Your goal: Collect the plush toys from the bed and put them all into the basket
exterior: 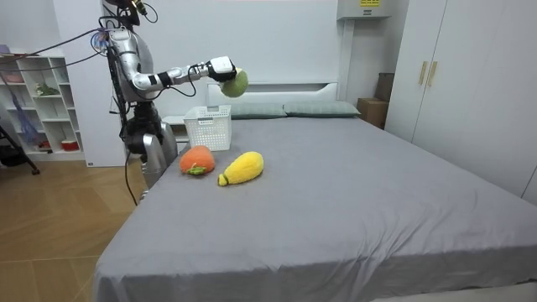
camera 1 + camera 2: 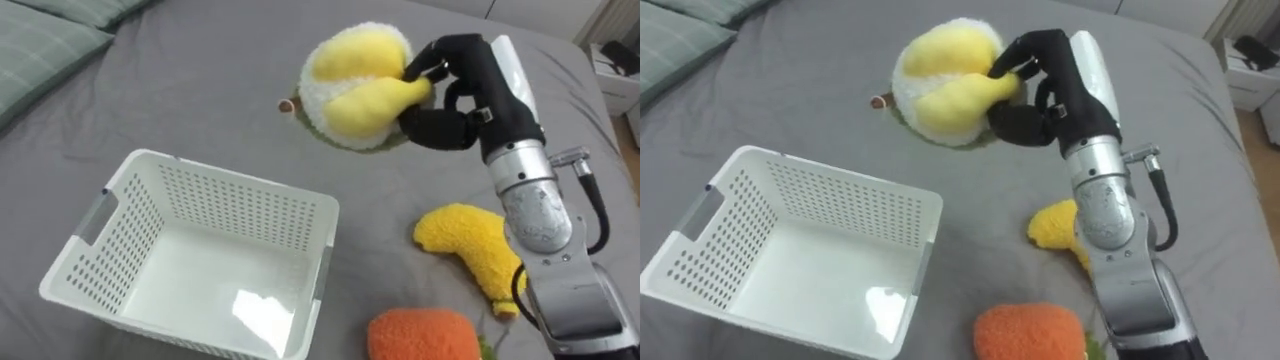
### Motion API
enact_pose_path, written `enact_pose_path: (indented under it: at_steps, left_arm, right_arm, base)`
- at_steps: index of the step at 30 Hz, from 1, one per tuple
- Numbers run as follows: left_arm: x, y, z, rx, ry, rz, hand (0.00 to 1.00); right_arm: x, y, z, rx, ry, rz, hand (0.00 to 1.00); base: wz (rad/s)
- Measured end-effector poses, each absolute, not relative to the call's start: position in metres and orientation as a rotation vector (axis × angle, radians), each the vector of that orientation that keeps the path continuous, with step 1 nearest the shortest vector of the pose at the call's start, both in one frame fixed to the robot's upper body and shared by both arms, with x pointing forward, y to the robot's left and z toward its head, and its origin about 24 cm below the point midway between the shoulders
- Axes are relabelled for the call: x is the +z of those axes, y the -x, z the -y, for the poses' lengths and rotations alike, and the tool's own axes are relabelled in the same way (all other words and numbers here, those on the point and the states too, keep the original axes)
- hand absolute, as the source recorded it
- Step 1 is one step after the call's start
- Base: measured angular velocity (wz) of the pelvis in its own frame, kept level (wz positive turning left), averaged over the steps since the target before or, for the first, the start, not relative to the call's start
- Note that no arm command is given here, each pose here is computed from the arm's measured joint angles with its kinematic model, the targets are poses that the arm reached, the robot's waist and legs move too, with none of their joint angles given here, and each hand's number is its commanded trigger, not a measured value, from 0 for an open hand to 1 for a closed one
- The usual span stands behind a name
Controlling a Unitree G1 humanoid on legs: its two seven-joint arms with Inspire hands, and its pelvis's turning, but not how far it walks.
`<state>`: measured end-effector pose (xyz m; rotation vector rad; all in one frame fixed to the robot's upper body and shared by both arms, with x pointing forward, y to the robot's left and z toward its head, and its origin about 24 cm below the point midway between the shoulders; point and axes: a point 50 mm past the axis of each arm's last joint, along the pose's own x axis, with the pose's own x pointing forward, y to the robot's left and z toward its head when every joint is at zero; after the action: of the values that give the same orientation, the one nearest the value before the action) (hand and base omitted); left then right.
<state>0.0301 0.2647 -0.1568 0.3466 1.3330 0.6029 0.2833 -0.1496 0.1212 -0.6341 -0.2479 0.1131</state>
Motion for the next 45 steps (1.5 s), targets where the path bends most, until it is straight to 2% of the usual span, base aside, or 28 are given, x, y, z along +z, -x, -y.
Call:
enact_pose_path:
  at_steps: [15, 25, 27, 28, 29, 30, 33, 35, 36, 37, 45]
  left_arm:
    - [-0.155, -0.063, -0.259, 0.522, -0.389, -1.274, 0.0]
    - [-0.152, -0.079, -0.252, 0.461, -0.425, -1.217, 0.0]
    - [-0.152, -0.081, -0.252, 0.448, -0.439, -1.213, 0.0]
    - [-0.152, -0.081, -0.252, 0.446, -0.439, -1.212, 0.0]
    - [-0.152, -0.082, -0.252, 0.44, -0.443, -1.21, 0.0]
    - [-0.152, -0.084, -0.25, 0.424, -0.453, -1.204, 0.0]
    - [-0.152, -0.091, -0.248, 0.395, -0.45, -1.192, 0.0]
    - [-0.152, -0.092, -0.247, 0.389, -0.447, -1.192, 0.0]
    - [-0.152, -0.092, -0.247, 0.388, -0.445, -1.196, 0.0]
    - [-0.152, -0.091, -0.247, 0.387, -0.445, -1.198, 0.0]
    - [-0.153, -0.09, -0.247, 0.384, -0.442, -1.205, 0.0]
  right_arm:
    - [0.105, -0.27, 0.077, 0.478, 0.6, 0.211, 1.0]
    - [0.095, -0.258, 0.051, 0.651, 0.65, 0.193, 0.98]
    - [0.091, -0.255, 0.047, 0.691, 0.651, 0.177, 0.59]
    - [0.09, -0.254, 0.046, 0.7, 0.65, 0.174, 0.55]
    - [0.087, -0.252, 0.044, 0.717, 0.652, 0.163, 0.4]
    - [0.083, -0.252, 0.042, 0.736, 0.658, 0.146, 0.35]
    - [0.071, -0.248, 0.039, 0.791, 0.672, 0.099, 0.31]
    - [0.068, -0.248, 0.039, 0.803, 0.68, 0.082, 0.08]
    - [0.066, -0.248, 0.04, 0.804, 0.682, 0.071, 0.07]
    - [0.065, -0.249, 0.04, 0.803, 0.684, 0.066, 0.01]
    - [0.061, -0.249, 0.041, 0.808, 0.685, 0.048, 0.0]
  base:
    - [0.01]
    - [0.0]
    - [0.02]
    - [0.0]
    - [0.0]
    - [0.0]
    - [0.0]
    - [0.0]
    - [0.0]
    - [0.0]
    - [0.0]
